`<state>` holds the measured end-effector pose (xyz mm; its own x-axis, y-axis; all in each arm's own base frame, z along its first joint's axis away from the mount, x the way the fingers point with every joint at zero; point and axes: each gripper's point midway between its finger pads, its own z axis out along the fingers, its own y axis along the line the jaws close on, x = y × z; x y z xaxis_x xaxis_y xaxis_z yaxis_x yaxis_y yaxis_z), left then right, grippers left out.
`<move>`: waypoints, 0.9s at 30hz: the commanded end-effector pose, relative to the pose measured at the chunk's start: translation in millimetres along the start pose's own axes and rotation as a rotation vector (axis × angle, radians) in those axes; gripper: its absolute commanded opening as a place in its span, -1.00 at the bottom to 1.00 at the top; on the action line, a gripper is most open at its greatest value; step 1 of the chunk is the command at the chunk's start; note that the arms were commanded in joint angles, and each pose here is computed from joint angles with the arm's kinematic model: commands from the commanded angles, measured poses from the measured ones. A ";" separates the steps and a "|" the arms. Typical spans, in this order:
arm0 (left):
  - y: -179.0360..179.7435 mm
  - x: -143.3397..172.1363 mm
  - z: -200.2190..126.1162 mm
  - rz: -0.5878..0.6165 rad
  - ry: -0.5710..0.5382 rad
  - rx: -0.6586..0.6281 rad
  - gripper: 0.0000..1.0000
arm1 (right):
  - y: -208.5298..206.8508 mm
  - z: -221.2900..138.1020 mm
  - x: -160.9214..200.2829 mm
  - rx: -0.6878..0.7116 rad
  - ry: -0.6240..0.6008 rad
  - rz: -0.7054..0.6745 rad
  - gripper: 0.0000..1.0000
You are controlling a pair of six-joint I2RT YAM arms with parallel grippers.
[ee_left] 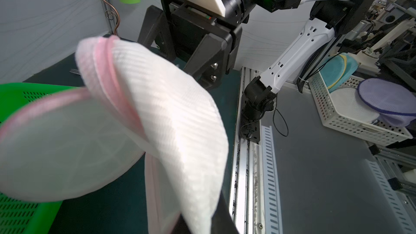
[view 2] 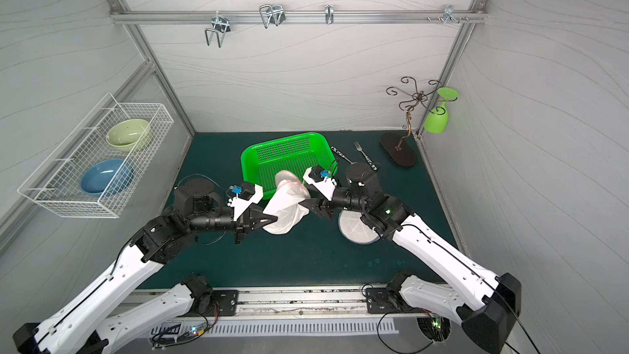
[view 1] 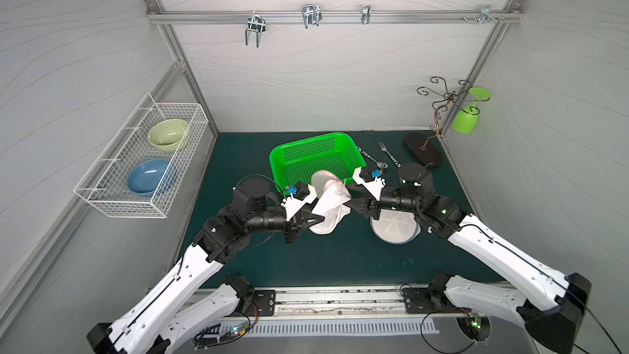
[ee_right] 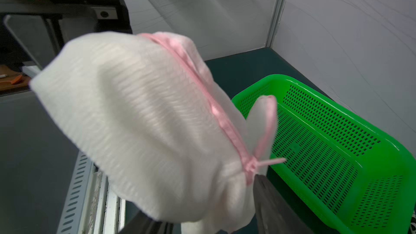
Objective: Turn the laundry bag inside out
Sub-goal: Turn over the laundry bag.
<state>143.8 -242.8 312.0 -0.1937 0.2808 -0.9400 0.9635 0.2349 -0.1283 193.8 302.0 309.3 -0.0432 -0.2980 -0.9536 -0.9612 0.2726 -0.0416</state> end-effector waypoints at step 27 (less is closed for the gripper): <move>-1.3 2.2 -5.0 0.263 0.052 0.001 -1.00 | 23.4 -31.9 -34.2 -0.185 -0.102 -0.068 -0.05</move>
<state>145.2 -235.5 285.9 -0.0447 0.4199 -0.9065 0.9805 0.1922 0.0407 175.6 282.7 335.6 0.0260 -0.2512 -0.9676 -0.9851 0.1580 -0.0675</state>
